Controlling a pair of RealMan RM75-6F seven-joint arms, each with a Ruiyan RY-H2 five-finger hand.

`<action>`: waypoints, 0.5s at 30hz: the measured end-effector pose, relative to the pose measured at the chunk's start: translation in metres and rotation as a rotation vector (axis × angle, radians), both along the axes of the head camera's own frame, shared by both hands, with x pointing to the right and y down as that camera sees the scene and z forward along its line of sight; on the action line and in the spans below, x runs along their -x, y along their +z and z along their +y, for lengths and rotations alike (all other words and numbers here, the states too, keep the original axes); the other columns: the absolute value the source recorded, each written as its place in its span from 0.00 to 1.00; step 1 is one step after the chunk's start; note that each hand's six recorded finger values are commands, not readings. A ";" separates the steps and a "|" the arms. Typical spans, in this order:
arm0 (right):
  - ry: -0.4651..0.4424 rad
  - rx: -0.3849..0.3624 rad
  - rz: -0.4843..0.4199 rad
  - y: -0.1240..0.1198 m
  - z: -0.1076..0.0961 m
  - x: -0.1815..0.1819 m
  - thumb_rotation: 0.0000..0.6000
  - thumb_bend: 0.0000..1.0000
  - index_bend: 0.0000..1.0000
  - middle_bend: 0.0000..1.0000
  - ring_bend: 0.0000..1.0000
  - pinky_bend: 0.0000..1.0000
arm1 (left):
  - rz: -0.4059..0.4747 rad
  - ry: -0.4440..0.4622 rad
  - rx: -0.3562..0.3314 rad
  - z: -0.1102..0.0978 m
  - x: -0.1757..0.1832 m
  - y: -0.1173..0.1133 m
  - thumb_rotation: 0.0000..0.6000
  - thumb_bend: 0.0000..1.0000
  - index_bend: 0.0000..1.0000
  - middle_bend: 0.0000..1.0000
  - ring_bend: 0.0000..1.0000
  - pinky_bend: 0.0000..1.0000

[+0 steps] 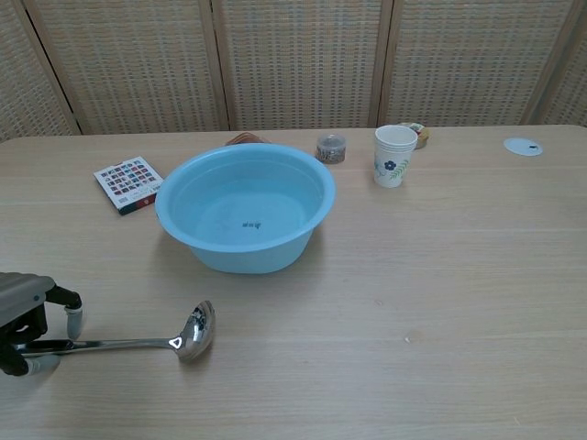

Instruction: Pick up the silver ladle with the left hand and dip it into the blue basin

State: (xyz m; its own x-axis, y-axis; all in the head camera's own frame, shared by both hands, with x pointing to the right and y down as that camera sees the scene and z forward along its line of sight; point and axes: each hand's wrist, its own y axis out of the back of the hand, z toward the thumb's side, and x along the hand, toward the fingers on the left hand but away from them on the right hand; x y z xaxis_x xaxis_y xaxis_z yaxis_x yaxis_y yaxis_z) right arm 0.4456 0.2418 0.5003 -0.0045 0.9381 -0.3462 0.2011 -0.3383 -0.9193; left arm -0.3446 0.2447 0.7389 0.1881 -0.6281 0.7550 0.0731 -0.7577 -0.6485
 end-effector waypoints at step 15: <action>0.004 0.005 -0.009 0.000 -0.001 -0.001 1.00 0.00 0.00 0.00 0.00 0.00 | -0.028 0.003 0.029 0.004 -0.001 0.007 1.00 0.41 0.72 0.99 0.99 1.00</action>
State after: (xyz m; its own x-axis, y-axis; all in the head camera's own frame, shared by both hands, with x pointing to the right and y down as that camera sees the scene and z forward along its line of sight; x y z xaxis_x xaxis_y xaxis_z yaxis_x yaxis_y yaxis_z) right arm 0.4463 0.2411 0.5003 -0.0054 0.9365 -0.3507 0.2112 -0.3417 -0.9158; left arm -0.3433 0.2482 0.7462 0.1686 -0.6052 0.7780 0.0927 -0.7761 -0.6238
